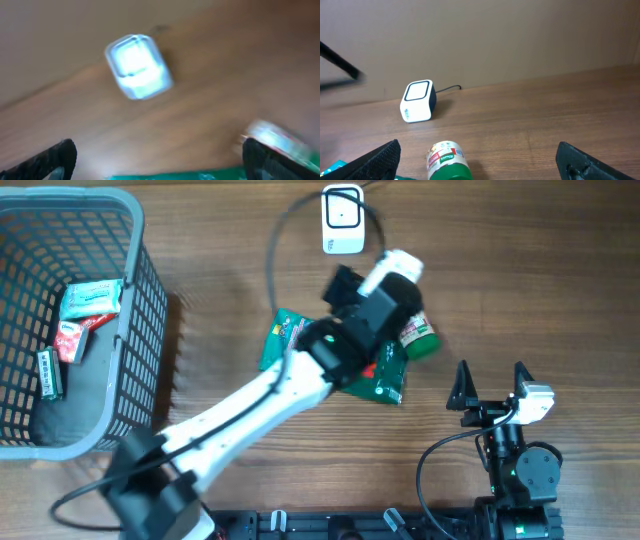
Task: Scan the item barcode
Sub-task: 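Present the jar's barcode to the scanner and set it on table, then grasp the red Kleenex tissue pack in the basket with left gripper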
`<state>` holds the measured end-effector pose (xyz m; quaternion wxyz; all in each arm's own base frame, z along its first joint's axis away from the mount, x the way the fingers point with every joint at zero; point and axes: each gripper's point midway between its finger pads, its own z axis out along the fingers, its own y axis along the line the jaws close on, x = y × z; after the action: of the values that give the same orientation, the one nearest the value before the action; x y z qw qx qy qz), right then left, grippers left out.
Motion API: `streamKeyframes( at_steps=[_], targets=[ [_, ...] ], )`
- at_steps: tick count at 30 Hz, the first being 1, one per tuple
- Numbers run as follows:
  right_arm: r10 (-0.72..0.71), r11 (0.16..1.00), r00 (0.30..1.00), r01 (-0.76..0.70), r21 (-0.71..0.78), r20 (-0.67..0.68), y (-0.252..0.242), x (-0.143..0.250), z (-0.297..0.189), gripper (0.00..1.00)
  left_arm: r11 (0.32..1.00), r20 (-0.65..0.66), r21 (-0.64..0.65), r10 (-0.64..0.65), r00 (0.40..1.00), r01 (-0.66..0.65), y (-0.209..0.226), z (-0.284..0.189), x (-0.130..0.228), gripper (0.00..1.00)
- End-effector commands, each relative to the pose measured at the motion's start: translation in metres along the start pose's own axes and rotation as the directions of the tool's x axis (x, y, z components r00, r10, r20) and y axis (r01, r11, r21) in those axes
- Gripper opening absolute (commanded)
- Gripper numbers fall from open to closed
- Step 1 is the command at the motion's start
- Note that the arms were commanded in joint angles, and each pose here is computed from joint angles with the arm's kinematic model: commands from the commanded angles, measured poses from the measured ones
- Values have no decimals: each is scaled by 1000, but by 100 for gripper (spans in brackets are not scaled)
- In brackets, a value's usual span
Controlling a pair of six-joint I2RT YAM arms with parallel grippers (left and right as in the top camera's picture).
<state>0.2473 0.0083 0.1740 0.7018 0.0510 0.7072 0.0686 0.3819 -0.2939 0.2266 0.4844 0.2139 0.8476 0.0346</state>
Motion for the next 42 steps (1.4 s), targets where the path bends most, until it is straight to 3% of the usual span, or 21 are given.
streamKeyframes(
  at_steps=[1,3,5,8,12,14,17,21,26,30,37,42],
  targets=[
    [-12,1000,1000,12,-16,6,3,-1,0,100,850,166,-406,-292,942,335,145,-46,-23,100],
    [-12,1000,1000,12,-16,6,3,-1,0,100,698,268,-457,-483,833,552,202,-68,-12,100],
    [-12,1000,1000,12,-16,6,3,-1,0,100,483,384,-468,-642,663,740,257,-93,10,100],
    [-12,1000,1000,12,-16,6,3,-1,0,100,216,491,-448,-752,440,868,320,-121,46,100],
    [-12,1000,1000,12,-16,6,3,-1,0,100,-7,549,-463,-788,280,886,376,-135,94,100],
    [-12,1000,1000,12,-16,5,3,-1,0,100,-167,576,-483,-800,168,860,400,-138,135,100],
    [-12,1000,1000,12,-16,6,3,-1,0,100,-280,547,-548,-833,84,788,423,-129,188,100],
    [-12,1000,1000,12,-16,6,3,-1,0,100,-350,508,-664,-860,55,661,434,-113,249,100],
    [-12,1000,1000,12,-16,5,3,-1,0,100,-348,427,-765,-904,22,542,434,-75,309,100],
    [-12,1000,1000,12,-16,5,3,-1,0,100,-332,364,-771,-930,-53,544,424,-29,336,100],
    [-12,1000,1000,12,-16,5,3,-1,0,100,-328,353,-782,-934,-58,530,424,-1,362,100],
    [-12,1000,1000,12,-16,6,3,-1,0,100,-324,354,-812,-935,-33,486,423,-9,369,100]
  ],
)
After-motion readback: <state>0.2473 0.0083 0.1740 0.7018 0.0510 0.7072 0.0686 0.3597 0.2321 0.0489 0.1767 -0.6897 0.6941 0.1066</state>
